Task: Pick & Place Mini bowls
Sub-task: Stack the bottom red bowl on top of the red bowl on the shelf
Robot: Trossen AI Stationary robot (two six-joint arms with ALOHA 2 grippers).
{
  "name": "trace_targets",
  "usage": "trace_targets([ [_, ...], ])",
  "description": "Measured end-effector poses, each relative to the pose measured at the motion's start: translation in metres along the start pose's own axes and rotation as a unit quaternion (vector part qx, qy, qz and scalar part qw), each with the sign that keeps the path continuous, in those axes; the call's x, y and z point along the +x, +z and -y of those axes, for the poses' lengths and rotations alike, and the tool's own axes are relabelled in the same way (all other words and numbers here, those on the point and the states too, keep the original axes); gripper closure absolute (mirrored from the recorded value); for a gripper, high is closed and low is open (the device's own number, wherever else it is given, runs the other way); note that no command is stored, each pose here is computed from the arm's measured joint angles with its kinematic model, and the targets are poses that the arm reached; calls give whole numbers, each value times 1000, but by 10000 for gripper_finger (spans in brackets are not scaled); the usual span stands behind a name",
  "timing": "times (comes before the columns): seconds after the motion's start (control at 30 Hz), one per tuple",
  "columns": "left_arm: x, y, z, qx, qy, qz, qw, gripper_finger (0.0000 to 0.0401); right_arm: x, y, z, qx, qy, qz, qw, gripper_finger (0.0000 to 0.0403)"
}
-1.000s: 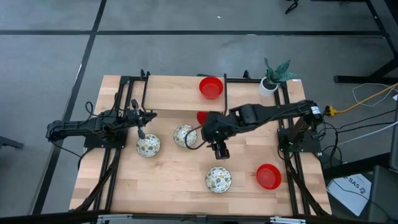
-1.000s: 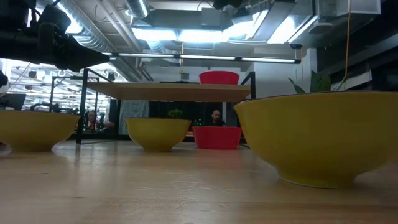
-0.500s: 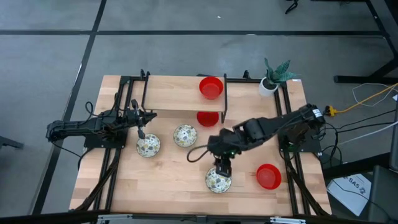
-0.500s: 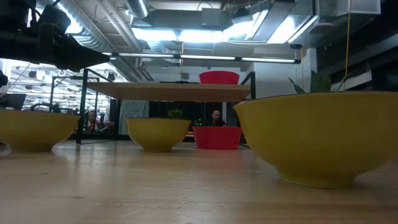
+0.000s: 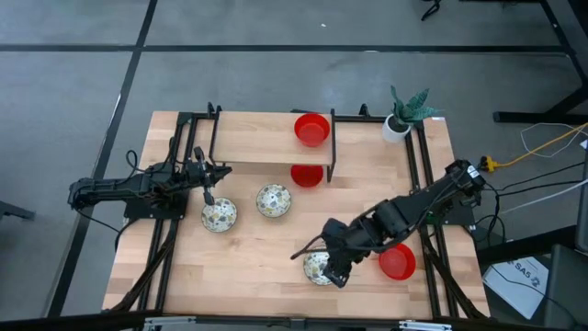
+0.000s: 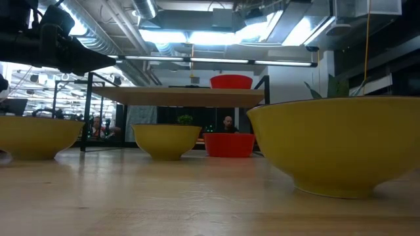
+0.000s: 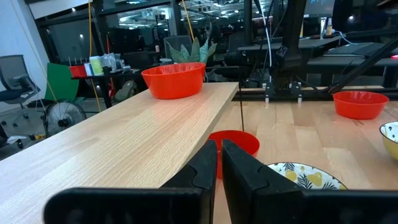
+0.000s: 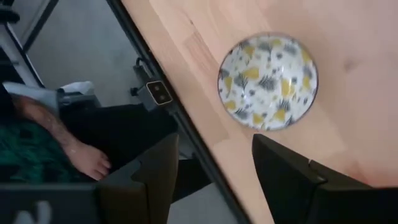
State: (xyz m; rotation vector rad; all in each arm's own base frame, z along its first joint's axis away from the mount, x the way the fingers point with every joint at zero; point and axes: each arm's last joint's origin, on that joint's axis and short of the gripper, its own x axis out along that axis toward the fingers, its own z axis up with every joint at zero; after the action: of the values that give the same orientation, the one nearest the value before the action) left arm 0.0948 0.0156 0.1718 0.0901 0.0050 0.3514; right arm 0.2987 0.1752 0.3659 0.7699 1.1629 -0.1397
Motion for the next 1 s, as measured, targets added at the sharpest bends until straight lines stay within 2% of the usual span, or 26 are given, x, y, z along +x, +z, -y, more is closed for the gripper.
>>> trace_targets([
  [0.13,0,0,0,0,0,0,1000,385,0,-10,-2,52,-9,-11,999,199],
  [0.33,0,0,0,0,0,0,1000,384,-1,-27,5,97,-68,-35,992,199],
  [0.67,0,0,0,0,0,0,1000,382,-3,-44,8,67,-119,-16,990,199],
  [1.0,0,0,0,0,0,0,1000,384,-4,-62,4,44,-123,-15,991,199],
])
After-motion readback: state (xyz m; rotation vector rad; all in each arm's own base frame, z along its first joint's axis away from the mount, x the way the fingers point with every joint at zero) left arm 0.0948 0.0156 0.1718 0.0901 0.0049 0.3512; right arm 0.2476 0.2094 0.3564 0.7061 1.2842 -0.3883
